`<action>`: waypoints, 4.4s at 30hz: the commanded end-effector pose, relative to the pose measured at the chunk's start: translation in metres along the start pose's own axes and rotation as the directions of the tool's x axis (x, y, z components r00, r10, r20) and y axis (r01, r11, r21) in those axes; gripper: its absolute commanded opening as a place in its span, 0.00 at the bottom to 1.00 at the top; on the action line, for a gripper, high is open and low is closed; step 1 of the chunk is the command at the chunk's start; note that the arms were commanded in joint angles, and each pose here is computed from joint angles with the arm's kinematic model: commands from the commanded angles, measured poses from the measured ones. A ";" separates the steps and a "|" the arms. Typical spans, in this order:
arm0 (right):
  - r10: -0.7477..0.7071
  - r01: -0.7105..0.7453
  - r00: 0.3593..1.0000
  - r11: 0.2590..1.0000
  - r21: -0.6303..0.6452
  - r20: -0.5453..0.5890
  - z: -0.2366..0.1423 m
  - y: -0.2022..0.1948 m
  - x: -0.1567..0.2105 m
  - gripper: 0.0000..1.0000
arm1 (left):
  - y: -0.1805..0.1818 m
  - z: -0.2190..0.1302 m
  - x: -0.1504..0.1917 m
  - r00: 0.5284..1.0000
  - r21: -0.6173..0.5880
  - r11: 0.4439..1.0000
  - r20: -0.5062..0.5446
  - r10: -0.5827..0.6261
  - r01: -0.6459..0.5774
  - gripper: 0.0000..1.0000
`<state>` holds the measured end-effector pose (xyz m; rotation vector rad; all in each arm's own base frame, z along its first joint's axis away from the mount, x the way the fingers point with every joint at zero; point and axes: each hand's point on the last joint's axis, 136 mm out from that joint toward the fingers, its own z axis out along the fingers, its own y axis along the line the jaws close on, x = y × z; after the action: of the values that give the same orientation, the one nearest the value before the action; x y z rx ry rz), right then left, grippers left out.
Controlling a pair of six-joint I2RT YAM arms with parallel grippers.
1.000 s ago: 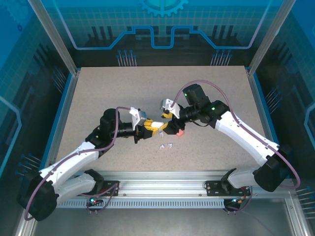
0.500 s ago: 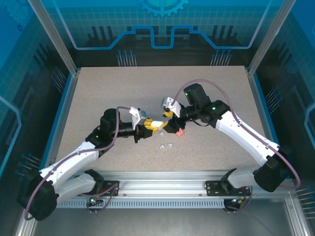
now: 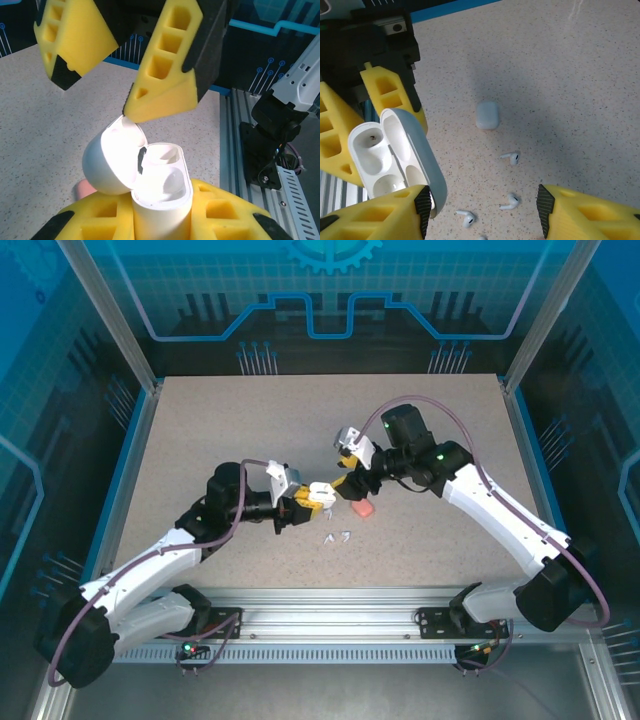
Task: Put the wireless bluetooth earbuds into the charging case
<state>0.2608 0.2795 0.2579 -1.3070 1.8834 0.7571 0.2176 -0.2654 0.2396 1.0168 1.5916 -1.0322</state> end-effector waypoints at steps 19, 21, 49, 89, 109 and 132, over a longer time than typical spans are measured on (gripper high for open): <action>0.477 -0.457 0.878 0.861 0.225 -0.041 -0.015 -0.013 0.073 0.57 | 0.018 -0.025 0.005 0.996 -0.224 0.974 0.061 0.058 -0.043 0.00; 0.556 -0.520 0.827 0.812 0.266 -0.080 -0.003 -0.013 0.097 0.55 | 0.016 -0.030 0.006 0.995 -0.237 0.971 0.072 0.062 -0.043 0.00; 0.714 -0.550 0.551 0.700 0.456 -0.431 0.111 0.006 0.201 0.43 | 0.008 -0.046 0.004 0.992 -0.271 0.960 0.088 0.093 -0.066 0.00; 0.683 -0.488 0.514 0.730 0.478 -0.519 0.118 0.014 0.221 0.29 | 0.010 -0.046 0.005 0.992 -0.282 0.957 0.079 0.095 -0.069 0.00; 0.561 -0.393 0.736 0.809 0.436 -0.378 0.090 -0.005 0.168 0.21 | 0.009 -0.042 0.009 0.995 -0.250 0.968 0.098 0.031 -0.006 0.00; -0.135 0.102 0.990 0.905 0.414 0.052 -0.022 0.014 0.001 0.21 | 0.007 -0.012 0.015 0.991 -0.118 0.985 0.076 -0.114 0.123 0.00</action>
<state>0.2452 0.2566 0.2509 -1.0281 1.8860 0.3436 0.2208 -0.2397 0.1997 0.7706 1.7435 -0.9763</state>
